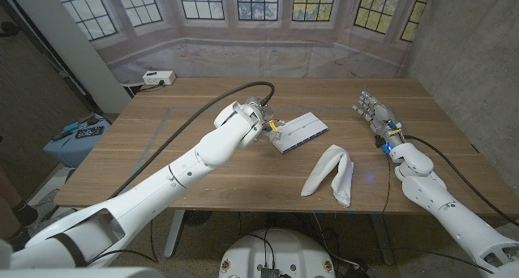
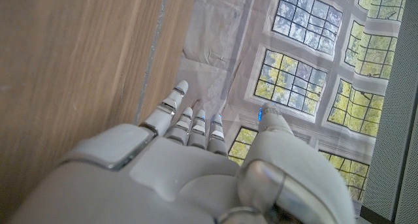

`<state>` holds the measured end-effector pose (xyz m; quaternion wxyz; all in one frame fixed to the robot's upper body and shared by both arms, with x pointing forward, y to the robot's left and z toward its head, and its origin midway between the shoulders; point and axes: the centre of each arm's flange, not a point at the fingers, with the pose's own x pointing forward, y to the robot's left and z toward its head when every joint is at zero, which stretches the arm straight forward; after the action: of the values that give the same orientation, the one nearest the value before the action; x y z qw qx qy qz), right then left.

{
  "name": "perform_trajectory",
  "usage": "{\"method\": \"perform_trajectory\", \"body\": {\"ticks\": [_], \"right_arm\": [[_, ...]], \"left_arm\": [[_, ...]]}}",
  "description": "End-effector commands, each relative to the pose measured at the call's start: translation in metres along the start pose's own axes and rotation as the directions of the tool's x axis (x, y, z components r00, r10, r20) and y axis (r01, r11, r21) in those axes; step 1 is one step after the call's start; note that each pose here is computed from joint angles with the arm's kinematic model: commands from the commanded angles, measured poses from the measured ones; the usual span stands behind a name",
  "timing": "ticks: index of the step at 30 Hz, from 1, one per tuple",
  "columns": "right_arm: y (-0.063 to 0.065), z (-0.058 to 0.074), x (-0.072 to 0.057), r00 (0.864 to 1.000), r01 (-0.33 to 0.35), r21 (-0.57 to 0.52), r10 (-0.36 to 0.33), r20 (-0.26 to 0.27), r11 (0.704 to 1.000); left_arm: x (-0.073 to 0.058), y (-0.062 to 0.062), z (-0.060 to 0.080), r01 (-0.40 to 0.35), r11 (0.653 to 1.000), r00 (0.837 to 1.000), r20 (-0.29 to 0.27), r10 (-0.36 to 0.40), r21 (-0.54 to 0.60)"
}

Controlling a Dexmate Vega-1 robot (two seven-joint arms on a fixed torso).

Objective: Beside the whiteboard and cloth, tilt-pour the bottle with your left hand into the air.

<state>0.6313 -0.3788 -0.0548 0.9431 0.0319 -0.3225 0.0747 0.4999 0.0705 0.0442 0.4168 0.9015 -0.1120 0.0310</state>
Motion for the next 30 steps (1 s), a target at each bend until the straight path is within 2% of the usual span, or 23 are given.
{"method": "perform_trajectory", "body": {"ticks": [1,11,26,30], "right_arm": [[-0.001,0.004,0.008,1.0,-0.018,-0.015,0.018,-0.013,1.0],[0.0,0.005,0.014,0.999,-0.031,-0.021,0.031,-0.025,0.999],[0.004,-0.001,0.013,0.999,-0.035,-0.016,0.034,-0.034,0.999],[0.005,-0.002,0.012,0.999,-0.032,-0.015,0.031,-0.036,0.999]], "left_arm": [[-0.02,-0.009,-0.01,-0.041,0.985,0.998,-0.059,0.032,-0.17],[-0.028,-0.013,-0.018,-0.106,0.953,0.991,-0.113,0.077,-0.285],[-0.04,-0.035,-0.02,-0.202,0.877,0.976,-0.168,0.141,-0.436],[-0.042,-0.042,-0.022,-0.233,0.843,0.969,-0.189,0.159,-0.485]]}}
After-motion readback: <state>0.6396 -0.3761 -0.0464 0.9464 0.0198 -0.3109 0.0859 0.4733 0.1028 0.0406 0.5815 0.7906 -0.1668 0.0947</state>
